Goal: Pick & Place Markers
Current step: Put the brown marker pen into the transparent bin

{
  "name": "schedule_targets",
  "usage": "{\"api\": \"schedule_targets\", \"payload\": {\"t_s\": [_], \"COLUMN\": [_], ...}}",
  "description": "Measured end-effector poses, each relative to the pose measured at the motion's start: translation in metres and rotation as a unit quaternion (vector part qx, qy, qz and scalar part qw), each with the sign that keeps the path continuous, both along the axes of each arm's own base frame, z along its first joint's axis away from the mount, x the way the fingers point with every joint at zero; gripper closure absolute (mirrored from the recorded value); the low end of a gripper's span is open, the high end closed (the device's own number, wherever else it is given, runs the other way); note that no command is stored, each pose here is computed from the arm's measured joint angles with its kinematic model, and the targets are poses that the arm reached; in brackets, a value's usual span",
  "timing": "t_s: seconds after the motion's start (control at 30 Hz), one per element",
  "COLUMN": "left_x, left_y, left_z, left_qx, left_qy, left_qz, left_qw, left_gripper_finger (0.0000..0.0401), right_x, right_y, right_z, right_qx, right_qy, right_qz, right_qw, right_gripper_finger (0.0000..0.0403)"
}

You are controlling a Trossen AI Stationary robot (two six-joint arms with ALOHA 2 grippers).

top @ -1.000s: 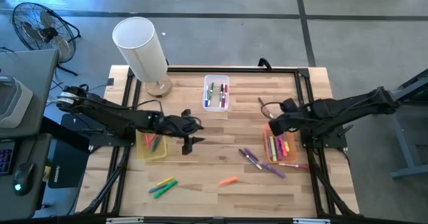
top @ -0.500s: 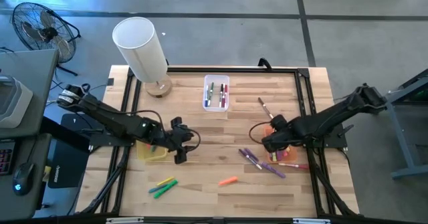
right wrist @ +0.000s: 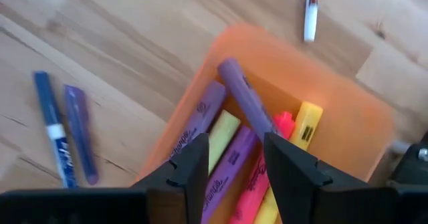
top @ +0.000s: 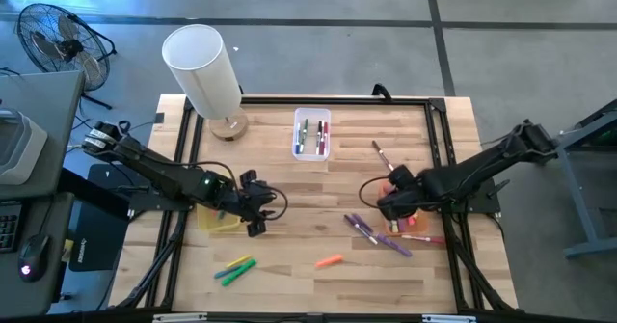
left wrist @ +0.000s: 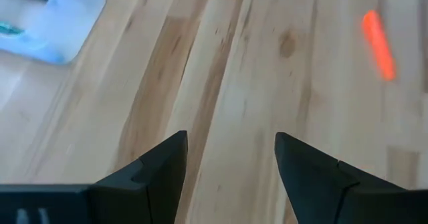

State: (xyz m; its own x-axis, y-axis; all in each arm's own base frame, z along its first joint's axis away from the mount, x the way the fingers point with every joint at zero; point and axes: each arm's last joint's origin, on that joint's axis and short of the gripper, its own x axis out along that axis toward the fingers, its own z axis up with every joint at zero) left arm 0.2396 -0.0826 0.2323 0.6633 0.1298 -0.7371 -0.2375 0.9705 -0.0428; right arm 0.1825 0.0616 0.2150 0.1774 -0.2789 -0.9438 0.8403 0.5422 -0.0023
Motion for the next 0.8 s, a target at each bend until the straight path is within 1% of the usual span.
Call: {"api": "schedule_targets", "payload": {"t_s": [0.1, 0.17, 0.27, 0.33, 0.4, 0.53, 0.57, 0.63, 0.7, 0.8], "left_x": [-0.004, -0.004, -0.01, -0.012, -0.012, -0.008, -0.008, -0.006, -0.003, -0.002], "left_y": [0.002, 0.002, 0.004, 0.006, 0.01, 0.016, 0.019, 0.023, 0.027, 0.031], "left_z": [-0.01, -0.012, -0.014, -0.016, -0.021, -0.027, -0.029, -0.031, -0.032, -0.038], "left_qx": [0.017, 0.025, 0.043, 0.045, 0.04, 0.052, 0.056, 0.051, 0.042, 0.037], "left_qy": [0.017, 0.019, 0.021, 0.018, 0.022, 0.003, 0.001, -0.005, -0.02, -0.046], "left_qz": [-0.011, -0.016, -0.028, -0.047, -0.063, -0.085, -0.086, -0.091, -0.094, -0.107], "left_qw": [1.0, 0.999, 0.998, 0.998, 0.997, 0.995, 0.995, 0.994, 0.995, 0.993], "left_gripper_finger": [0.0186, 0.0198, 0.0229, 0.0256, 0.0293, 0.0381, 0.039, 0.0386, 0.0383, 0.0396], "right_x": [-0.005, -0.009, -0.014, -0.014, -0.011, 0.005, 0.01, 0.021, 0.032, 0.048], "right_y": [-0.003, -0.006, -0.012, -0.018, -0.022, -0.031, -0.034, -0.043, -0.055, -0.076], "right_z": [0.009, 0.016, 0.026, 0.033, 0.039, 0.054, 0.058, 0.064, 0.067, 0.07], "right_qx": [-0.013, -0.024, -0.038, -0.052, -0.072, -0.114, -0.122, -0.136, -0.142, -0.148], "right_qy": [-0.031, -0.055, -0.094, -0.126, -0.162, -0.239, -0.258, -0.29, -0.295, -0.241], "right_qz": [0.003, 0.004, 0.004, 0.004, 0.01, 0.056, 0.065, 0.078, 0.089, 0.087], "right_qw": [0.999, 0.998, 0.995, 0.991, 0.984, 0.963, 0.956, 0.944, 0.941, 0.955], "right_gripper_finger": [0.0269, 0.0269, 0.0269, 0.0269, 0.0269, 0.027, 0.027, 0.027, 0.027, 0.027]}}
